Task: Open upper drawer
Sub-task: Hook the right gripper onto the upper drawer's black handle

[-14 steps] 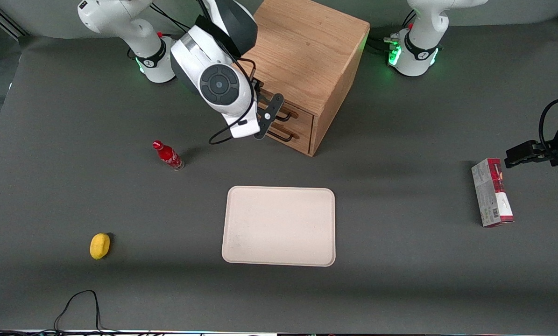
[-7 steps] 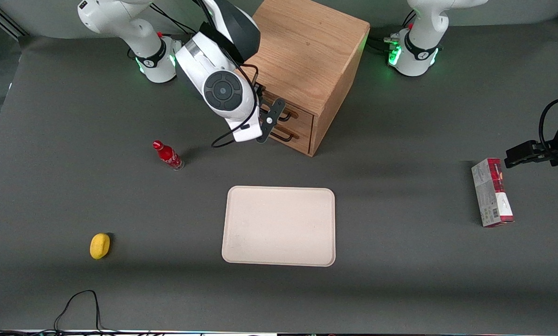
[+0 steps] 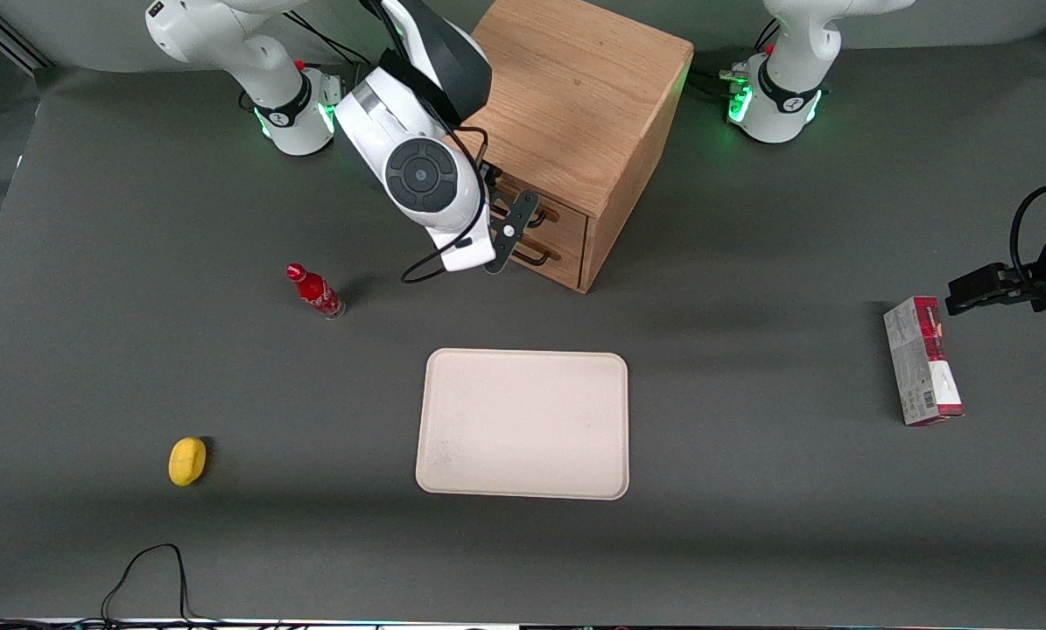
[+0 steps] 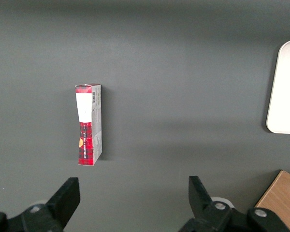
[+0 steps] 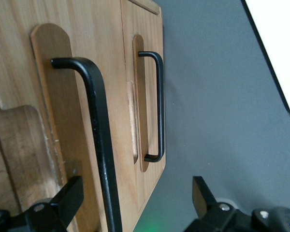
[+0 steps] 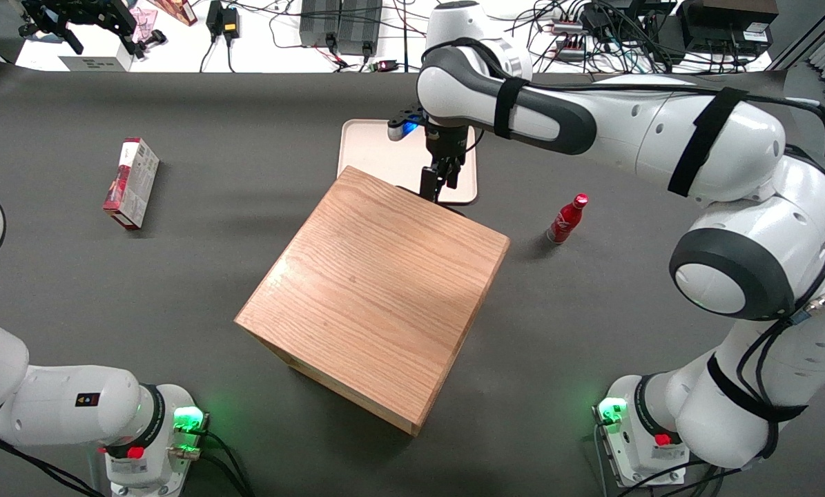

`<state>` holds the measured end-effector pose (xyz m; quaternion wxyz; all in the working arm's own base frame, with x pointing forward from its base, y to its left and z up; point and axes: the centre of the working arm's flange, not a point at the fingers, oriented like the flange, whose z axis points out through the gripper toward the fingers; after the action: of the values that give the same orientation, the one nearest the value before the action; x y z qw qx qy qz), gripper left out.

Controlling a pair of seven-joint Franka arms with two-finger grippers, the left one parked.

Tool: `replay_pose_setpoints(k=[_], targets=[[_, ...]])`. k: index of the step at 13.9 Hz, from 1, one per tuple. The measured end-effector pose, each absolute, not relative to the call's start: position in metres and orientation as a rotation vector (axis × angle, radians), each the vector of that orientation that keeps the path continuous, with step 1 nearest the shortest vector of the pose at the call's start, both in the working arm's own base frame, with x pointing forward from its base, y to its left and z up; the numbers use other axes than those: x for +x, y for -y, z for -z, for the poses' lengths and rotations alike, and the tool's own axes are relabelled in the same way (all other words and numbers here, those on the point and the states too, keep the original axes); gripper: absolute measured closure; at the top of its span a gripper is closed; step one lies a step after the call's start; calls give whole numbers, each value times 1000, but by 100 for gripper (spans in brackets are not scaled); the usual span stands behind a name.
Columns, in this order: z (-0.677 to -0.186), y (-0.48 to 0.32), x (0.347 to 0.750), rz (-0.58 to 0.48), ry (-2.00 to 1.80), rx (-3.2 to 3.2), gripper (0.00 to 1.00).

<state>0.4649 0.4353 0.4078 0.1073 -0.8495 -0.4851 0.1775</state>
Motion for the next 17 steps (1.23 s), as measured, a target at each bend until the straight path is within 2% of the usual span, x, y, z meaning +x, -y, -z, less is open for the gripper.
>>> replay_pose_setpoints(k=[11, 17], targets=[[-385, -435, 472, -533, 1485, -2461, 0], [-387, -425, 487, -471, 1468, -2498, 0]])
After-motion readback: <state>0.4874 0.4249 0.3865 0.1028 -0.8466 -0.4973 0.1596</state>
